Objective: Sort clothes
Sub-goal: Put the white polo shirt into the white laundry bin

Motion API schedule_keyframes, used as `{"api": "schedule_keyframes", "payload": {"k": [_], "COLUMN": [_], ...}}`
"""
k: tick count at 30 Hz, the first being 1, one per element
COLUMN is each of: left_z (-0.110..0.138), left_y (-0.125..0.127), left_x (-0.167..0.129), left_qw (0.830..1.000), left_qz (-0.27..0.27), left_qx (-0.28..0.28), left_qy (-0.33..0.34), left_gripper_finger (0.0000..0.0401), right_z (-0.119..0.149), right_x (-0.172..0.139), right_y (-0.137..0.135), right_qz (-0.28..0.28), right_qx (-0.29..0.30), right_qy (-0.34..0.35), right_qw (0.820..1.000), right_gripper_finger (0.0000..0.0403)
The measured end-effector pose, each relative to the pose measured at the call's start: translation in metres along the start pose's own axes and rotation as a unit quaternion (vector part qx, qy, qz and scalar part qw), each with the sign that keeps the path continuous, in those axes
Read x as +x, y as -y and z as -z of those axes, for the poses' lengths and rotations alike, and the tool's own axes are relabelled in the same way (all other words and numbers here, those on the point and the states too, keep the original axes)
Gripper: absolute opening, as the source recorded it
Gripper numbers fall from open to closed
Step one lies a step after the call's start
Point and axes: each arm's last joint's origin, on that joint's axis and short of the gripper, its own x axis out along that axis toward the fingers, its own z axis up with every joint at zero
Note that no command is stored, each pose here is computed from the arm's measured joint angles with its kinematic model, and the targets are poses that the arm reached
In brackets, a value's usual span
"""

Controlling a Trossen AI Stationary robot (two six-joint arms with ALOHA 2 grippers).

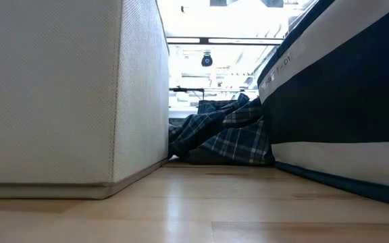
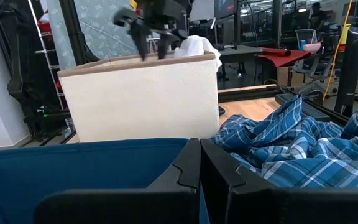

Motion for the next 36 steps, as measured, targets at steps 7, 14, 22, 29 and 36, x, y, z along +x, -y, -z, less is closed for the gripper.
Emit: {"api": "schedule_keyframes", "payload": {"k": [7, 14, 22, 29, 36], "left_z": [-0.013, -0.017, -0.018, -0.015, -0.012], "left_y": [0.03, -0.022, -0.035, -0.047, -0.051], "left_x": [-0.07, -0.106, -0.082, -0.059, -0.041], "left_qw": [0.977, 0.988, 0.981, 0.954, 0.951], "left_qz": [0.162, -0.081, -0.127, -0.232, -0.24], "left_qx": [0.028, 0.002, 0.143, 0.187, 0.193], "left_qy": [0.136, 0.132, 0.044, 0.038, -0.001], "left_gripper_finger": [0.0211, 0.0211, 0.0211, 0.0211, 0.0203], "right_z": [0.0, 0.0, 0.0, 0.0, 0.0], "right_x": [0.0, 0.0, 0.0, 0.0, 0.0], "right_y": [0.0, 0.0, 0.0, 0.0, 0.0], "right_qz": [0.0, 0.0, 0.0, 0.0, 0.0], "right_qx": [0.0, 0.0, 0.0, 0.0, 0.0], "right_qy": [0.0, 0.0, 0.0, 0.0, 0.0], "right_qw": [1.0, 1.0, 1.0, 1.0, 1.0], "right_gripper_finger": [0.0, 0.0, 0.0, 0.0, 0.0]}}
